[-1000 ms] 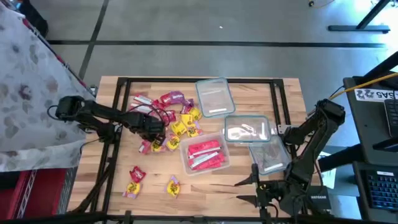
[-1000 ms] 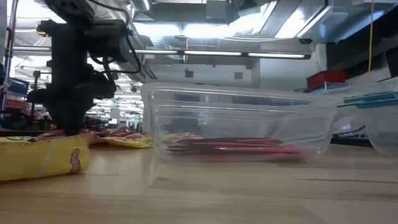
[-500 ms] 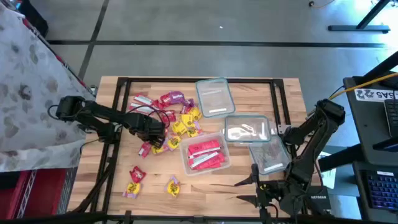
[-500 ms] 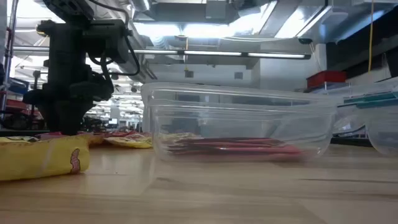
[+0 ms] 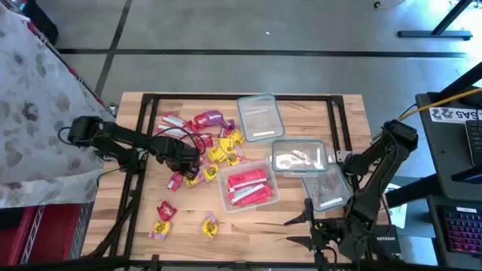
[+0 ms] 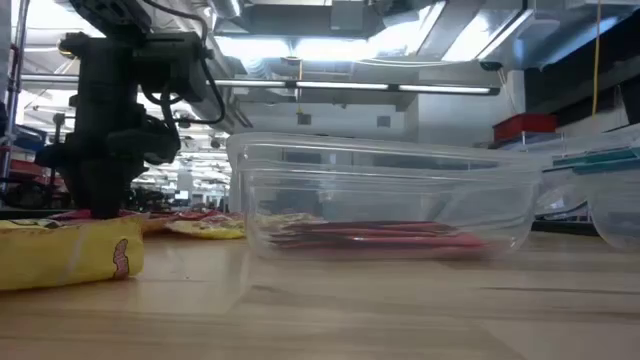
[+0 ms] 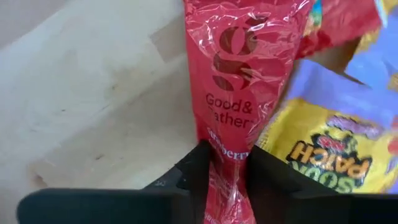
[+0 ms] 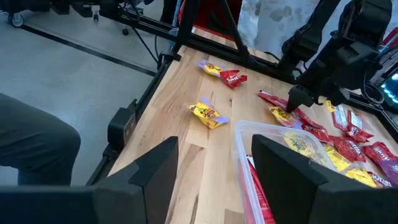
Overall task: Sort candy
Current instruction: Put the pink candy into the top rectangular transparent food container
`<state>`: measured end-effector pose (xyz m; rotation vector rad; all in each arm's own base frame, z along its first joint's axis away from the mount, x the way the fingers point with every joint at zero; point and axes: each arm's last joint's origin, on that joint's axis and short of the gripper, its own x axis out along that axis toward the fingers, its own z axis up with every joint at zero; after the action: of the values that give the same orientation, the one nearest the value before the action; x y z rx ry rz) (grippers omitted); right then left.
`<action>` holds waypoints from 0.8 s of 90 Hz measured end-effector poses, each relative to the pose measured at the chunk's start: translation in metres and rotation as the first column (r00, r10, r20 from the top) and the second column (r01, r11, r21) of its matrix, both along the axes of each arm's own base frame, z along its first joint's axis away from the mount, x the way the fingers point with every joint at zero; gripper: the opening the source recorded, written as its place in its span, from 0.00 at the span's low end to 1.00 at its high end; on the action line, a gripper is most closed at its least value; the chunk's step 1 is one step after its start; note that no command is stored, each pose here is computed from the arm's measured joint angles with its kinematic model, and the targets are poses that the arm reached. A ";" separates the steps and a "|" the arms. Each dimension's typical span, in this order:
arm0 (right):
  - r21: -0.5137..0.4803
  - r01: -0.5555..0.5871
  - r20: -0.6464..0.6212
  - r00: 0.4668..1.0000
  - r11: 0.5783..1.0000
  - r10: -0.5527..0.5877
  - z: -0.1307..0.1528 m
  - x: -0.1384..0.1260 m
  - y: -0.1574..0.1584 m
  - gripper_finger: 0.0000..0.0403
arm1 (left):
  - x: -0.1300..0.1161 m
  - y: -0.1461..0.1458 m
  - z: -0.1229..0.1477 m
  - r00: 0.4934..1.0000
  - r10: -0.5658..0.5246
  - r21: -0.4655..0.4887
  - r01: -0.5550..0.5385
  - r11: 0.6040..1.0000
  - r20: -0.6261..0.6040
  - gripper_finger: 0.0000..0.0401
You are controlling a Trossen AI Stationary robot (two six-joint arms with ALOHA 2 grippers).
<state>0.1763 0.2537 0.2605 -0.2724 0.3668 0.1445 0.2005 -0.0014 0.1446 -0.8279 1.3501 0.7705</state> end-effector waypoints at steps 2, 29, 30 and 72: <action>0.000 0.000 0.000 1.000 1.000 0.000 0.000 0.000 0.000 0.48 | 0.000 0.000 0.000 1.000 -0.004 -0.001 0.004 1.000 0.000 0.26; 0.000 0.000 0.000 1.000 1.000 0.000 0.000 0.000 0.000 0.48 | -0.008 0.000 0.001 0.994 -0.063 -0.010 0.063 0.998 -0.088 0.37; 0.000 0.000 0.000 1.000 1.000 0.000 0.000 0.000 0.000 0.48 | -0.009 0.000 0.001 0.994 -0.063 -0.011 0.063 0.998 -0.093 0.37; 0.000 0.000 0.000 1.000 1.000 0.000 0.000 0.000 0.000 0.48 | -0.009 -0.002 0.001 0.986 -0.139 -0.080 0.131 0.988 -0.094 0.38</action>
<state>0.1764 0.2536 0.2605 -0.2725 0.3670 0.1442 0.1913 -0.0037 0.1459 -0.7546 1.5149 0.6663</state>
